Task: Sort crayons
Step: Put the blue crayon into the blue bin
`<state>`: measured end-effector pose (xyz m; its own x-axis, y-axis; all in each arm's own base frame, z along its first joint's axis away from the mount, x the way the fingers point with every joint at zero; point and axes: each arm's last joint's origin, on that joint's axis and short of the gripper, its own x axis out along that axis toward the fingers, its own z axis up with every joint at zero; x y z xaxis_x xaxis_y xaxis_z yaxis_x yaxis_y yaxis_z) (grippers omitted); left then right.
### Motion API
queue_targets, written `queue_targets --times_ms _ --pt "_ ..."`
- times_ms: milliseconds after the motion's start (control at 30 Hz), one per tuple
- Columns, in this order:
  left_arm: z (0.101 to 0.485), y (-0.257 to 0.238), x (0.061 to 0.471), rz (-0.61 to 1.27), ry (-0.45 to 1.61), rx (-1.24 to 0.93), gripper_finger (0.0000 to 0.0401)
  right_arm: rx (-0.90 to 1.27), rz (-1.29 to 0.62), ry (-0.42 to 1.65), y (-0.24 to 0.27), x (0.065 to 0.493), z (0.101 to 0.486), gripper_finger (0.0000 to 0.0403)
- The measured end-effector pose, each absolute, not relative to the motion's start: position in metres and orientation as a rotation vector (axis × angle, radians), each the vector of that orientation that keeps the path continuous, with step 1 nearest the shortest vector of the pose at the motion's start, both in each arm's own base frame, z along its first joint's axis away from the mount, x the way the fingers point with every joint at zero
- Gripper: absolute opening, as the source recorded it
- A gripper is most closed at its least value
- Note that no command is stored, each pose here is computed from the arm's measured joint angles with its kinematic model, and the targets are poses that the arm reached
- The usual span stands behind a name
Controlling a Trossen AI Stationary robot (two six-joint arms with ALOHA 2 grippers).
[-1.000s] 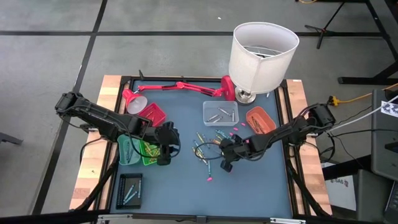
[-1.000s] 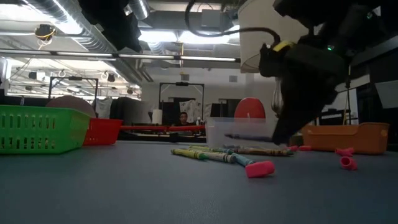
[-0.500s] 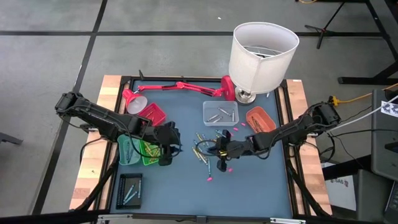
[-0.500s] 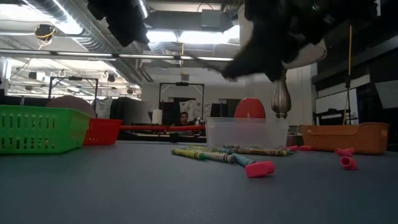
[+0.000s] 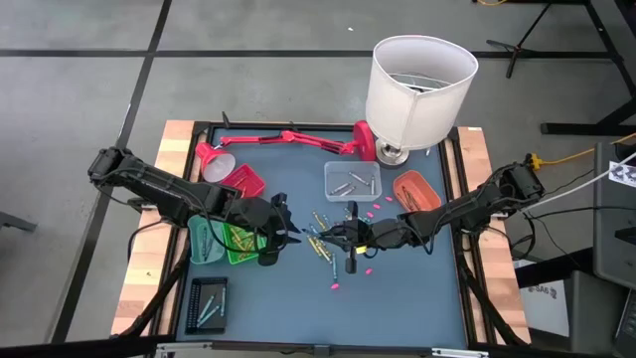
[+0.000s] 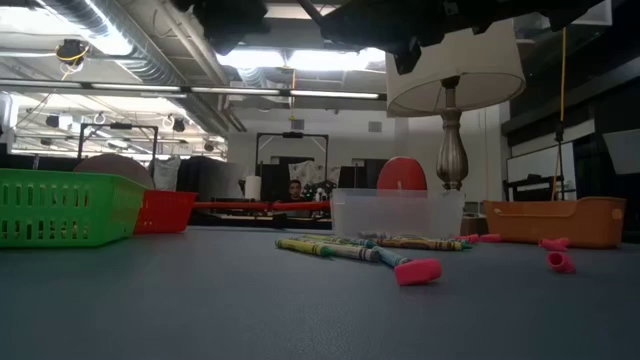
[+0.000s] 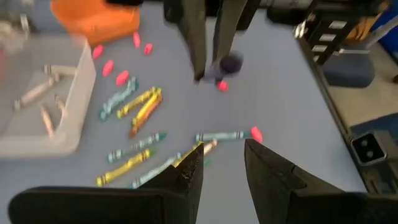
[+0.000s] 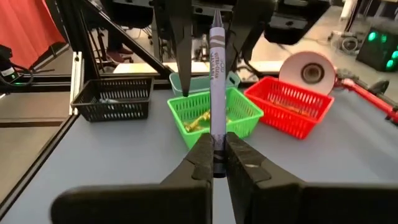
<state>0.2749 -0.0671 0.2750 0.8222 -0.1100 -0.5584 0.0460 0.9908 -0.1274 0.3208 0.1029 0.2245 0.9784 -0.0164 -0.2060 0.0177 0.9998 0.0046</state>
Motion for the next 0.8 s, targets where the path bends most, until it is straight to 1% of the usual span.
queue_targets --times_ms 300,567,667,800 --pt "0.291 -0.068 0.283 -0.076 0.410 -0.037 0.0101 -0.010 -0.015 0.199 0.103 0.321 0.225 0.0019" --pt "0.295 -0.068 0.285 -0.077 0.367 -0.045 0.0100 -0.037 -0.011 0.152 0.103 0.322 0.230 0.0019" --pt "0.295 -0.068 0.285 -0.078 0.368 -0.045 0.0092 -0.043 -0.010 0.148 0.103 0.322 0.231 0.0019" --pt "0.295 -0.068 0.285 -0.078 0.368 -0.045 0.0063 -0.044 -0.010 0.149 0.103 0.322 0.230 0.0019"
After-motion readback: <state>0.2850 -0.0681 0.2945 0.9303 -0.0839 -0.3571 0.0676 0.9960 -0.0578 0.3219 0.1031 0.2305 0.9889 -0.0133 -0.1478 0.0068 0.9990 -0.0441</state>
